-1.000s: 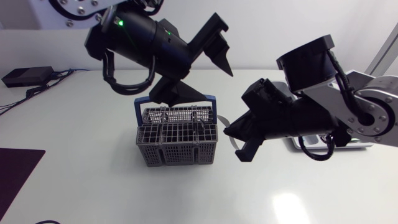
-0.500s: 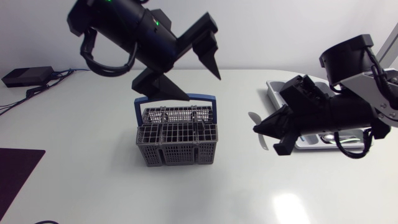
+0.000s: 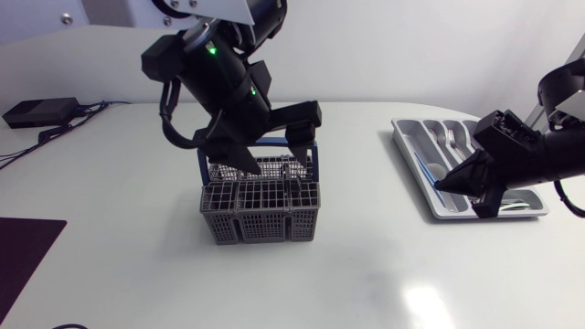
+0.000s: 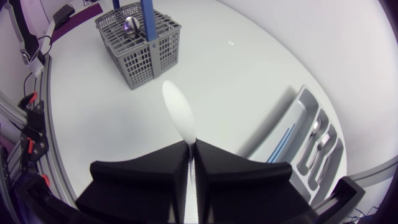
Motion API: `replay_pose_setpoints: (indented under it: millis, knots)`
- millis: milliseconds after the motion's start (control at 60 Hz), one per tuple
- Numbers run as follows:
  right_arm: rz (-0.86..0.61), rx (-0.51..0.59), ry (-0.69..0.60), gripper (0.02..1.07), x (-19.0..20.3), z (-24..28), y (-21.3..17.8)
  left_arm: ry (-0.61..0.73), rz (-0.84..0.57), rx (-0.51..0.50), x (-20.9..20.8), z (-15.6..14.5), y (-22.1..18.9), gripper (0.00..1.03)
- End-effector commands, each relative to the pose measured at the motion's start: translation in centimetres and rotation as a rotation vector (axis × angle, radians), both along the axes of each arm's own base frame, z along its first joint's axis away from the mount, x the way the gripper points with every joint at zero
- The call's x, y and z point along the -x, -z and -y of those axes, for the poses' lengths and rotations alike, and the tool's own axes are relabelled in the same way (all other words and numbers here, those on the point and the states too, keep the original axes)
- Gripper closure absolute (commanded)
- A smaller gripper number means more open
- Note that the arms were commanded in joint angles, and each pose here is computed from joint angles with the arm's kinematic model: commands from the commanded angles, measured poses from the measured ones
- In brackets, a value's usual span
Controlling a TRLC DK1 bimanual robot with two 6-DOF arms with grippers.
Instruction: Unload the cutlery basket into the drawer organizer.
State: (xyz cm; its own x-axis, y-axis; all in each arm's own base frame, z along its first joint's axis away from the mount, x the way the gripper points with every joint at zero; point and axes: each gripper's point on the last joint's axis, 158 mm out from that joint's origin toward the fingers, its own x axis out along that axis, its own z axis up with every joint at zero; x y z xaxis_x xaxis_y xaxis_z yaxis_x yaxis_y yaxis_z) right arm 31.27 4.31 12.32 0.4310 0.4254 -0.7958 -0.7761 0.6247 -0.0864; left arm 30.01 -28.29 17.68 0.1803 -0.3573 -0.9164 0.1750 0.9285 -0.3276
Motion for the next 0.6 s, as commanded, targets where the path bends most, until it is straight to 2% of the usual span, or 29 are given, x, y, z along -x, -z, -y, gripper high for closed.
replay_pose_setpoints:
  millis: [0,250,583]
  knots:
    - [0.006,0.040,-0.041,1.01,-0.6,1.8,0.5,0.046,-0.025,-0.063,0.4,-0.1,1.8,0.07]
    - [0.020,0.156,-0.039,1.01,-1.9,7.7,1.6,0.090,-0.007,-0.125,0.5,0.0,2.9,0.08]
    - [0.004,0.399,-0.078,1.01,-3.8,16.4,4.6,0.120,0.036,-0.169,-0.4,-0.2,3.4,0.08]
